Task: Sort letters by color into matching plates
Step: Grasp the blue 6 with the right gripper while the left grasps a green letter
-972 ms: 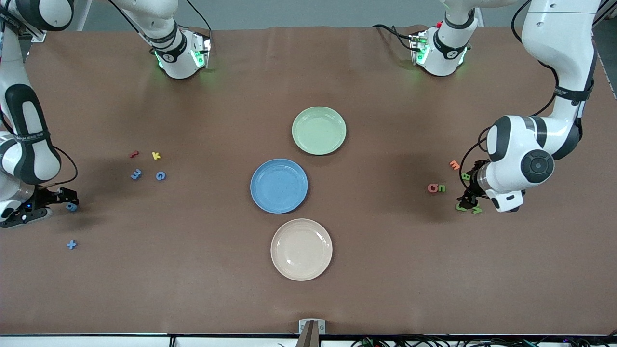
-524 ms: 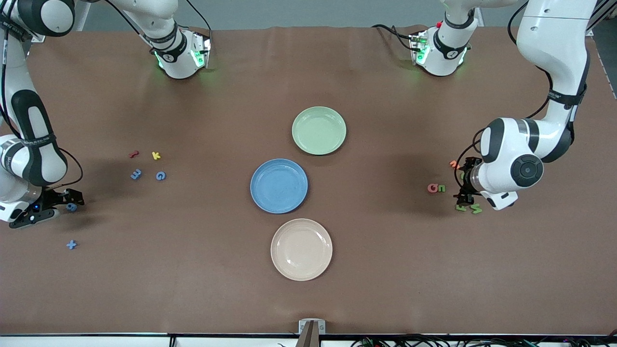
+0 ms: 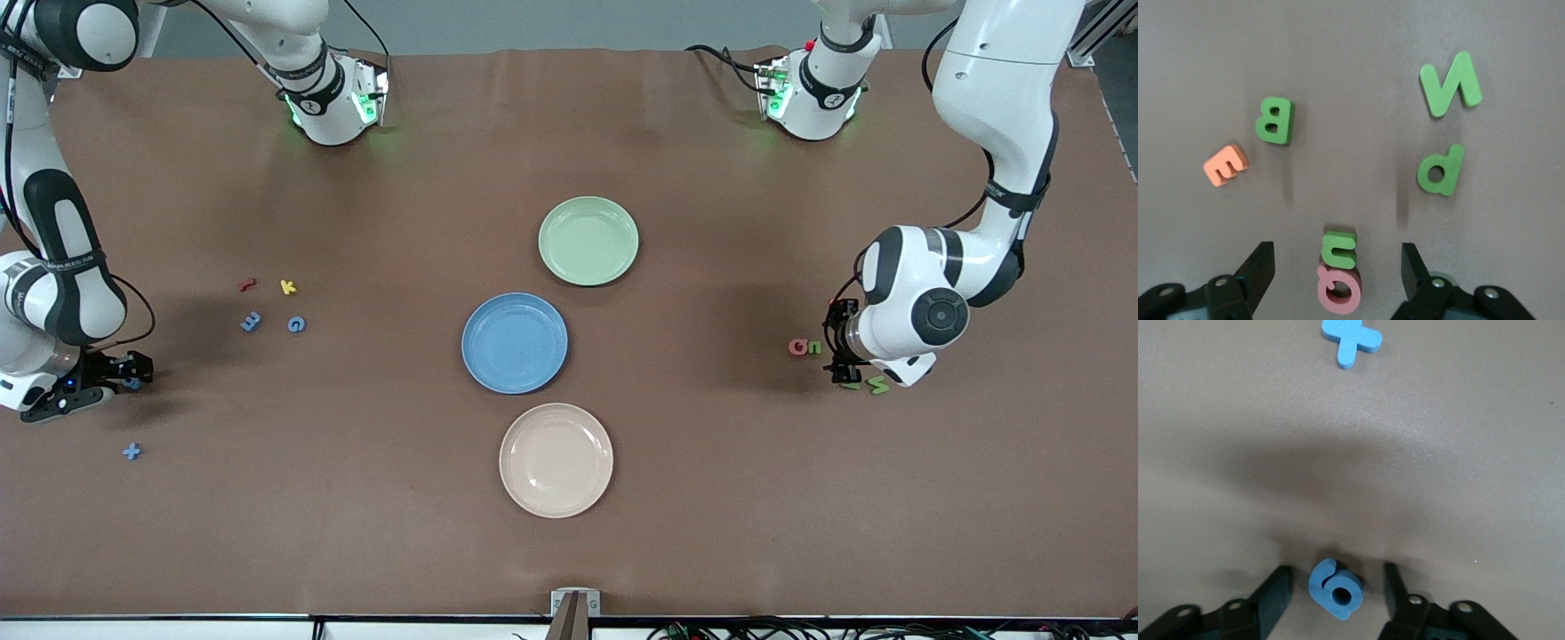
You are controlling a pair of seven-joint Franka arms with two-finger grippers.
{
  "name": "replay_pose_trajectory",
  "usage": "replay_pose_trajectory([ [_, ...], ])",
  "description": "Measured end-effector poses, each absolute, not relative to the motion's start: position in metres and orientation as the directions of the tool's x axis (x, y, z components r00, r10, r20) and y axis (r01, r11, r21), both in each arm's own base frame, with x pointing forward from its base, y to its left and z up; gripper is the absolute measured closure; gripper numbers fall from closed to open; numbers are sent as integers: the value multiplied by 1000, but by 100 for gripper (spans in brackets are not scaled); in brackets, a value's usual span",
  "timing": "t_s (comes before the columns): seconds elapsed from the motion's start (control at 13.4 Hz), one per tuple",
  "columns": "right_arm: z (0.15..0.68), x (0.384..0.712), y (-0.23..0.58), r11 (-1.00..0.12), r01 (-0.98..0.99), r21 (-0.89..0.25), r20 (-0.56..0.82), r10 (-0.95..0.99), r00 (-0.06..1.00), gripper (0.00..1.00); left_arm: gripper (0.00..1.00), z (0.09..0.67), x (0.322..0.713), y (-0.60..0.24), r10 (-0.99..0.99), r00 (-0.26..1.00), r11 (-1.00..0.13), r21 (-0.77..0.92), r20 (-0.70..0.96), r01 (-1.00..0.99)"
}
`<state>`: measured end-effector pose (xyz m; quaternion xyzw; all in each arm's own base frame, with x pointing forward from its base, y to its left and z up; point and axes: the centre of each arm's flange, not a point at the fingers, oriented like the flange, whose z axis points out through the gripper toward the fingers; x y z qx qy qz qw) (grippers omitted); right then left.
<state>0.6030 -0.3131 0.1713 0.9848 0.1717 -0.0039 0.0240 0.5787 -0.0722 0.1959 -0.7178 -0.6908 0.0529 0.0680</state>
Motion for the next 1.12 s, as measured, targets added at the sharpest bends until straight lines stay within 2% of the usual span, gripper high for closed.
replay_pose_trajectory([
  [0.07, 172, 604, -314, -940, 338, 48, -14, 338, 941, 56, 21, 193, 576, -74, 999, 40, -36, -169, 18, 985],
  [0.15, 175, 605, -314, -940, 338, 49, -12, 338, 941, 63, 22, 190, 573, -75, 999, 41, -37, -167, 18, 985],
  [0.22, 176, 605, -315, -940, 337, 51, -12, 337, 941, 66, 27, 188, 571, -75, 999, 41, -38, -163, 17, 986],
  [0.6, 176, 605, -315, -940, 338, 50, -12, 338, 941, 67, 34, 180, 564, -75, 999, 42, -39, -141, 14, 989],
  [0.67, 177, 606, -314, -939, 341, 50, -11, 340, 940, 67, 40, 180, 564, -75, 999, 42, -39, -137, 13, 990],
  [0.82, 180, 614, -303, -933, 357, 46, -5, 358, 934, 67, 41, 177, 562, -75, 999, 42, -40, -128, 12, 991],
  [1.05, 214, 631, -275, -917, 399, 17, -28, 398, 917, 67, 42, 176, 561, -75, 999, 43, -41, -123, 11, 992],
  [1.12, 234, 636, -262, -909, 416, 8, -37, 415, 909, 67, 48, 176, 561, -75, 999, 43, -41, -118, 11, 992],
])
